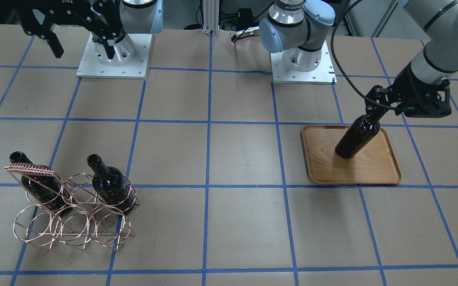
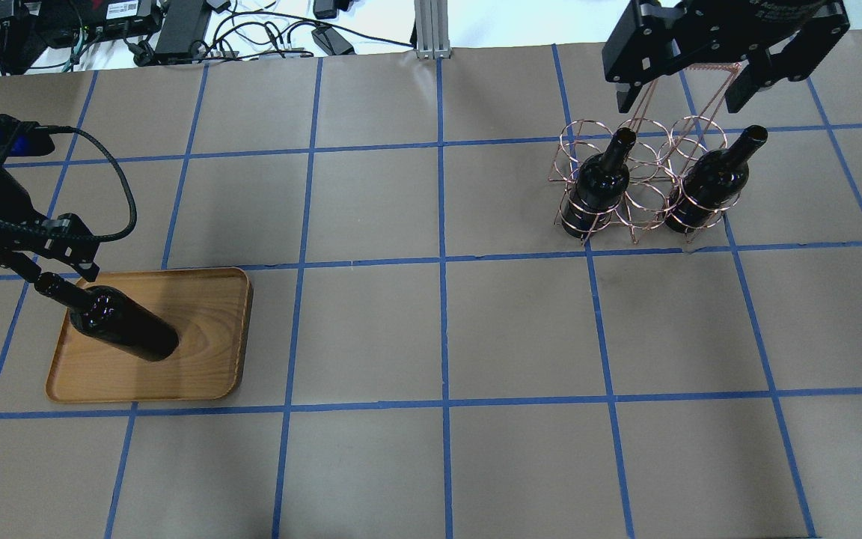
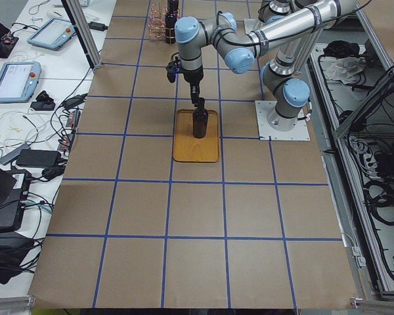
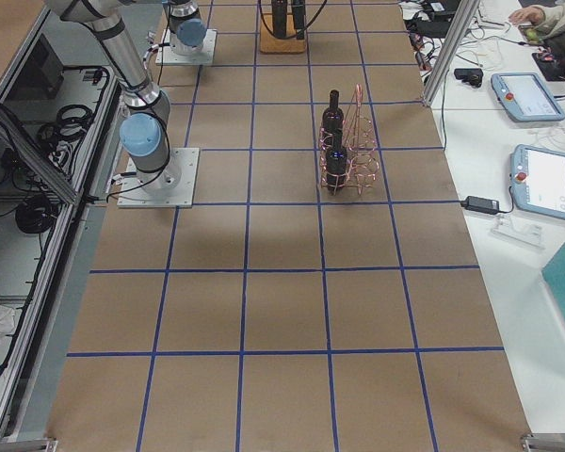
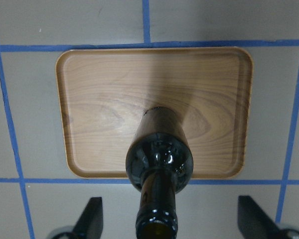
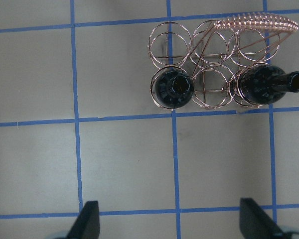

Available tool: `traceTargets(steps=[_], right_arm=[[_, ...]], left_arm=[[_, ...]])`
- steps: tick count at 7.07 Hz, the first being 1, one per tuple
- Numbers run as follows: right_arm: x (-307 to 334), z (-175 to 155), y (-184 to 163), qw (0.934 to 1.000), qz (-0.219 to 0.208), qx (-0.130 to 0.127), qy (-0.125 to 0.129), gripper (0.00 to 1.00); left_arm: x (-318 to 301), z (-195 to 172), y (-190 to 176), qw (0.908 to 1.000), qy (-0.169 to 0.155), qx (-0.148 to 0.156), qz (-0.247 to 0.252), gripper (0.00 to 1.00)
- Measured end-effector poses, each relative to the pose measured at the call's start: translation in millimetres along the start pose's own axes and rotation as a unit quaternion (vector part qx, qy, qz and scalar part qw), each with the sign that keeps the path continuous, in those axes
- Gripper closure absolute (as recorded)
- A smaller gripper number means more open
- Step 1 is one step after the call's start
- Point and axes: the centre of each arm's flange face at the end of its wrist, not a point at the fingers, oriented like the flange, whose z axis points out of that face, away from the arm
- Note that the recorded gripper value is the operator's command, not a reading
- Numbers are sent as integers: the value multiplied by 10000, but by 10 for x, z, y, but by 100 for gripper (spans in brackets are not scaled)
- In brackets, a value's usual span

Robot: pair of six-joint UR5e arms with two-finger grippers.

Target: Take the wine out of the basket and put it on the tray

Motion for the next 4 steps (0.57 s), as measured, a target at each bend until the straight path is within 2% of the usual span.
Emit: traceTargets(steps=[2,4], right_arm=[[83,33,-89,9999,91,59,-15,0],[117,17,-81,9999,113,70,25,0]], left_arm=[[189,-731,-26,9987,84,303,-408,1],[769,-1359,-115,9907,325,778,-1065,1]])
